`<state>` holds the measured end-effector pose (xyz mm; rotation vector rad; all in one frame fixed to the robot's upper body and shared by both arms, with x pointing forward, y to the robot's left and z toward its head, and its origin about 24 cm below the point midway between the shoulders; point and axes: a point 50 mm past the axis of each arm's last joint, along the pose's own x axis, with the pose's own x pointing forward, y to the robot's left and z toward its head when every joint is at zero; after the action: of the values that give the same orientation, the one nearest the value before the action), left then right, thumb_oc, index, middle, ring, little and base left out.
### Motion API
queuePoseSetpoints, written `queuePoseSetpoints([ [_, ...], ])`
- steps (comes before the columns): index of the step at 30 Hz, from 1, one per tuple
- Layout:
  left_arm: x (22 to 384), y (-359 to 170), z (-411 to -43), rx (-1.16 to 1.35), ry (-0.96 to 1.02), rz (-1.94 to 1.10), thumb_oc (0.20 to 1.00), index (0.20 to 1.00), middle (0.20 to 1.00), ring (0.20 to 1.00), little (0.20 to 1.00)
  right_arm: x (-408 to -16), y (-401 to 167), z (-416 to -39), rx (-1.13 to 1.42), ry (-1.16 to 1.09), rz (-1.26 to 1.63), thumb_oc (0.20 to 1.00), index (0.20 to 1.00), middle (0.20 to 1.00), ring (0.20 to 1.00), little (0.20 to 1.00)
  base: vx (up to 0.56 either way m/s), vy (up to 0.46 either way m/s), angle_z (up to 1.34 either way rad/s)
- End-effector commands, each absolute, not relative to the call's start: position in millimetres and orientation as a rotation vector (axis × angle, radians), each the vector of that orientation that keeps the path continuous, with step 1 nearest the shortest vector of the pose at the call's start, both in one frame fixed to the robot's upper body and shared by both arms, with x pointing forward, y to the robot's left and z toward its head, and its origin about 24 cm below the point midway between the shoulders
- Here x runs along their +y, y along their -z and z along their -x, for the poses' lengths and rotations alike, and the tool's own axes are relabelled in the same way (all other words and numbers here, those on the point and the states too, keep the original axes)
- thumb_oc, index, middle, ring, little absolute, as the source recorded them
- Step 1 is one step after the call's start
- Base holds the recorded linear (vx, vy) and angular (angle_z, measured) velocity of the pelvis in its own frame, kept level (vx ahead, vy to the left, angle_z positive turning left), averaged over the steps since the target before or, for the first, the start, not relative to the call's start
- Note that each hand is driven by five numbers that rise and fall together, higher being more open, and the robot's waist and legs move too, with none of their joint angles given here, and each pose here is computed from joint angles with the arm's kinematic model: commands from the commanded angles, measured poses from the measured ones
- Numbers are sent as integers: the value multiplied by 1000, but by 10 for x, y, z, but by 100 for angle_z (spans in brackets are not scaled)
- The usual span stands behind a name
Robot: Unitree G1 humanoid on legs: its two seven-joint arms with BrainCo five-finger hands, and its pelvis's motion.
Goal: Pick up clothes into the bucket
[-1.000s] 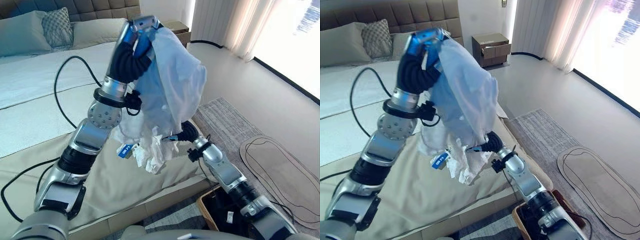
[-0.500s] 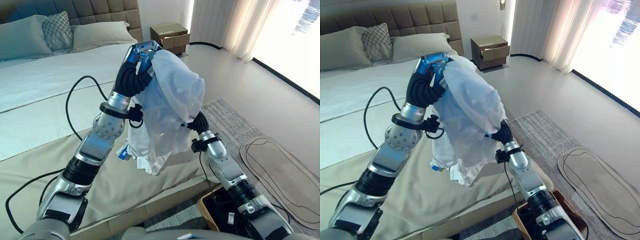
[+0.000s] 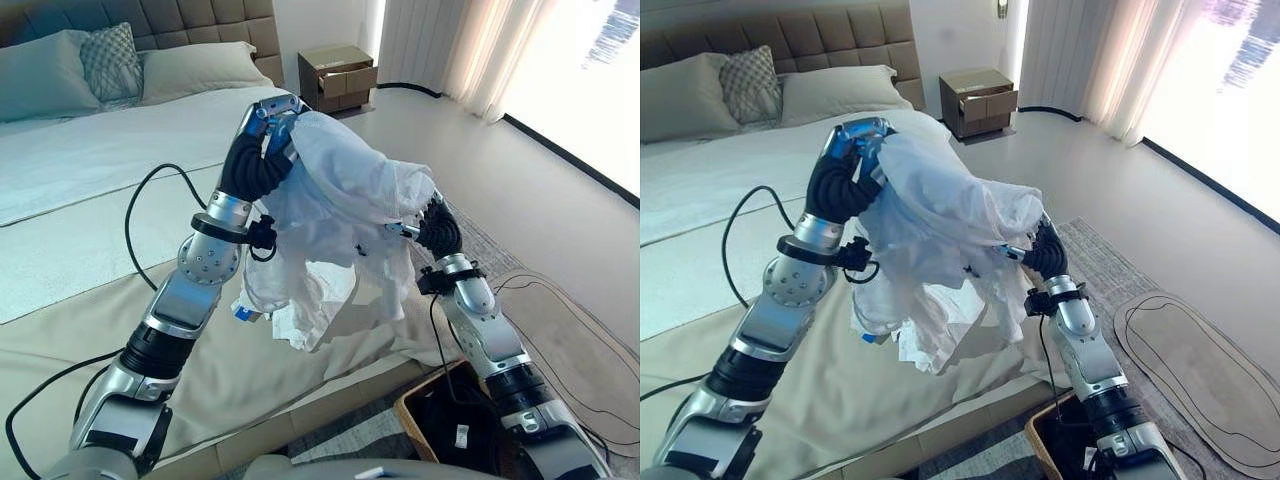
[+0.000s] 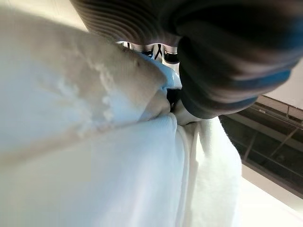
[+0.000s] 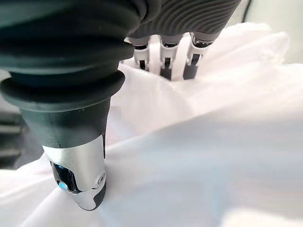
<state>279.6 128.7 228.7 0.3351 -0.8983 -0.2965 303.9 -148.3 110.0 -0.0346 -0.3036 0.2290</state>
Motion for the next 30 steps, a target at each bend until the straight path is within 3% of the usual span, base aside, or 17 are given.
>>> queuePoseSetpoints([
  [1,1358,-2536,-2751,-1008,326,-173,200,200,200,200,200,-1209,-1583,-3117,-530,-364,10,1000,1000,1000,1000,1000,0,0,0],
  [9,1096,-2470,-2699,-958,552,-24,200,200,200,200,200,-778,-1410,-3185,-405,-609,-30,1000,1000,1000,1000,1000,0,0,0],
  [20,965,-2545,-2641,-996,616,-52,200,200,200,200,200,-216,-1491,-3016,-419,-886,49,1000,1000,1000,1000,1000,0,0,0],
  [24,975,-2561,-2671,-989,610,-78,200,200,200,200,200,-176,-1471,-2928,-415,-948,43,1000,1000,1000,1000,1000,0,0,0],
  [25,958,-2576,-2667,-995,615,-77,200,200,200,200,200,-149,-1475,-2922,-409,-957,28,598,598,598,598,598,0,0,0],
  [26,944,-2579,-2665,-995,621,-77,200,200,200,200,200,-136,-1455,-2919,-397,-963,20,319,319,319,319,319,0,0,0],
  [27,923,-2579,-2665,-994,629,-73,200,200,200,200,200,-99,-1452,-2908,-382,-983,-21,200,200,200,200,200,0,0,0],
  [30,920,-2578,-2667,-994,629,-79,200,200,200,200,200,-66,-1484,-2907,-384,-996,-44,200,200,200,200,200,0,0,0],
])
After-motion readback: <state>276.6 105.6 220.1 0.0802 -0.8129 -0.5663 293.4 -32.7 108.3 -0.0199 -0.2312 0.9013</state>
